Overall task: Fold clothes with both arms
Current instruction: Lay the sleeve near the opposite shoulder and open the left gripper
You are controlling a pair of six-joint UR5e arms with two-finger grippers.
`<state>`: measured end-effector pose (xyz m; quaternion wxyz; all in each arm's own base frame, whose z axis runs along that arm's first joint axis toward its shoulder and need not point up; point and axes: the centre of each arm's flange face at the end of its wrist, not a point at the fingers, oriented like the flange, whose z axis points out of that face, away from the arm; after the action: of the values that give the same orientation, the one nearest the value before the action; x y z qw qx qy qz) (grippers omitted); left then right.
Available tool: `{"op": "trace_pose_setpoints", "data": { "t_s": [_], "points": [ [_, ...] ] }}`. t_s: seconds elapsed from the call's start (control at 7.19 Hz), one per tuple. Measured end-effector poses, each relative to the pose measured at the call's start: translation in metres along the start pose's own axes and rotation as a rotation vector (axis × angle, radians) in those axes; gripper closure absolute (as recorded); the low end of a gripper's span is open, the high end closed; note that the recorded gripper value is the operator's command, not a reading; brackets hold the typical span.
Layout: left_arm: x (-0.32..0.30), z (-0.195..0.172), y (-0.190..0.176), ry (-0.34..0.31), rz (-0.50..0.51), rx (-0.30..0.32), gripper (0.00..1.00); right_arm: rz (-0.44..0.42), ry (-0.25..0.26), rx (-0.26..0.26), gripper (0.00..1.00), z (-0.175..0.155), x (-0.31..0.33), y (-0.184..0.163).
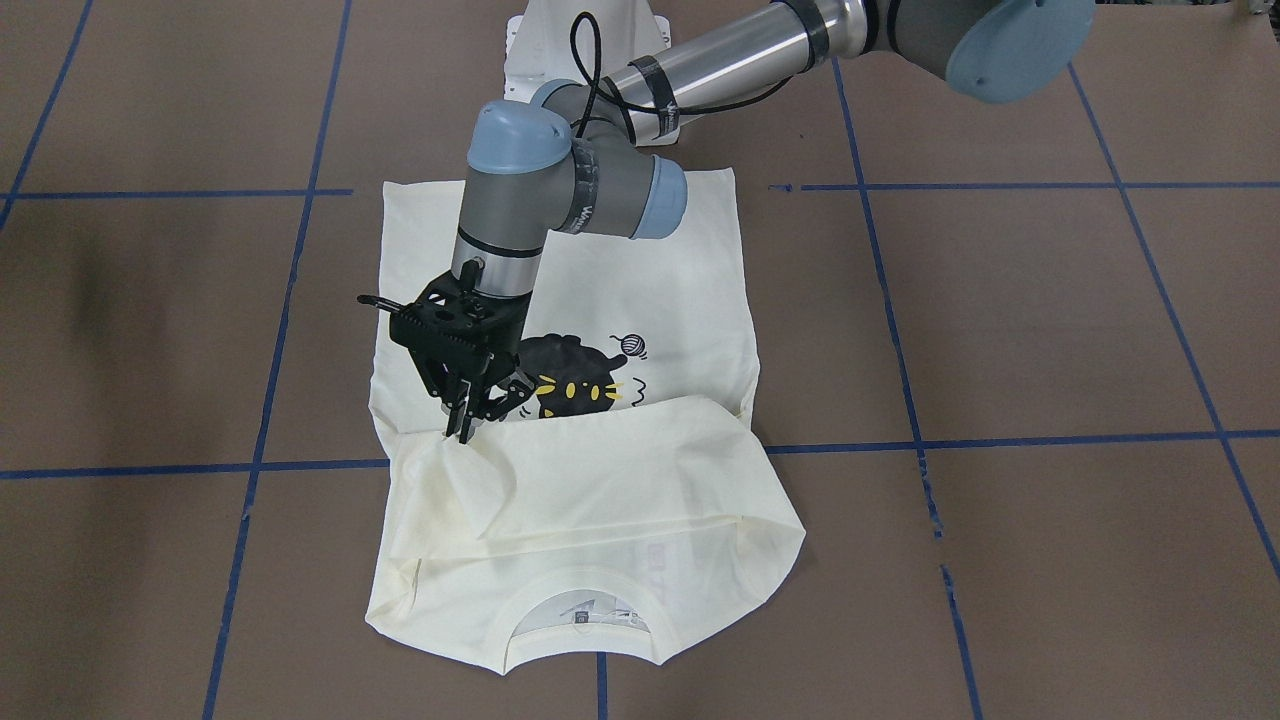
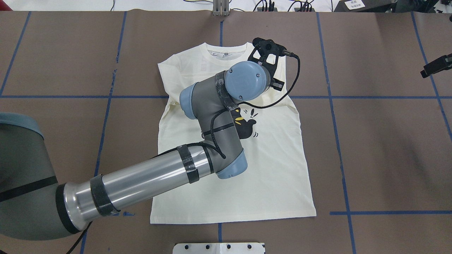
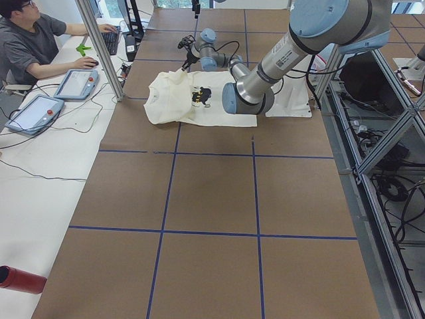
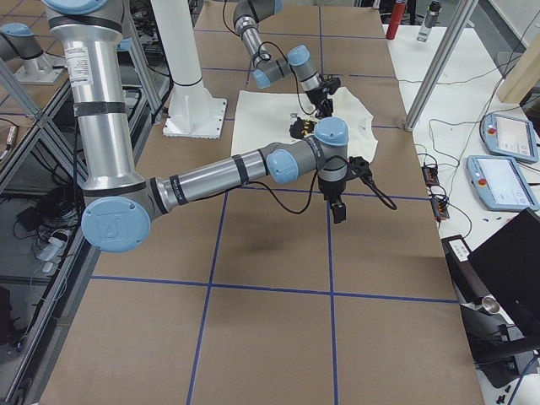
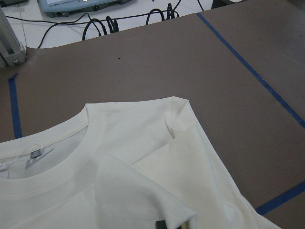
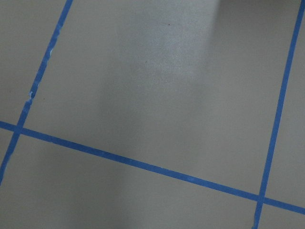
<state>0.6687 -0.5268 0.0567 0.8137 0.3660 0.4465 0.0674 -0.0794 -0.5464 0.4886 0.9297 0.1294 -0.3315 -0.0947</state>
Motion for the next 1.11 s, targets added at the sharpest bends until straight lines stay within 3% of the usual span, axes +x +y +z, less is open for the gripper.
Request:
{"op": "trace_pose_setpoints", "data": {
  "t_s": [0.42, 0.56, 0.83, 1.11],
  "points": [
    [0.003, -0.008, 0.002, 0.082, -0.114, 0.056, 0.00, -0.013, -0.009, 0.016, 0.00, -0.002, -0.005, -0.004],
    [0.001, -0.015, -0.005, 0.108, -0.128, 0.043, 0.00, -0.036, -0.020, 0.045, 0.00, -0.003, -0.008, -0.006],
    [-0.031, -0.034, -0.013, 0.120, -0.110, -0.087, 0.00, -0.061, -0.048, 0.087, 0.00, 0.000, -0.026, -0.009],
    [-0.084, -0.078, 0.009, 0.025, -0.065, -0.193, 0.00, 0.022, -0.103, 0.085, 0.00, 0.002, -0.082, -0.005]
  ]
}}
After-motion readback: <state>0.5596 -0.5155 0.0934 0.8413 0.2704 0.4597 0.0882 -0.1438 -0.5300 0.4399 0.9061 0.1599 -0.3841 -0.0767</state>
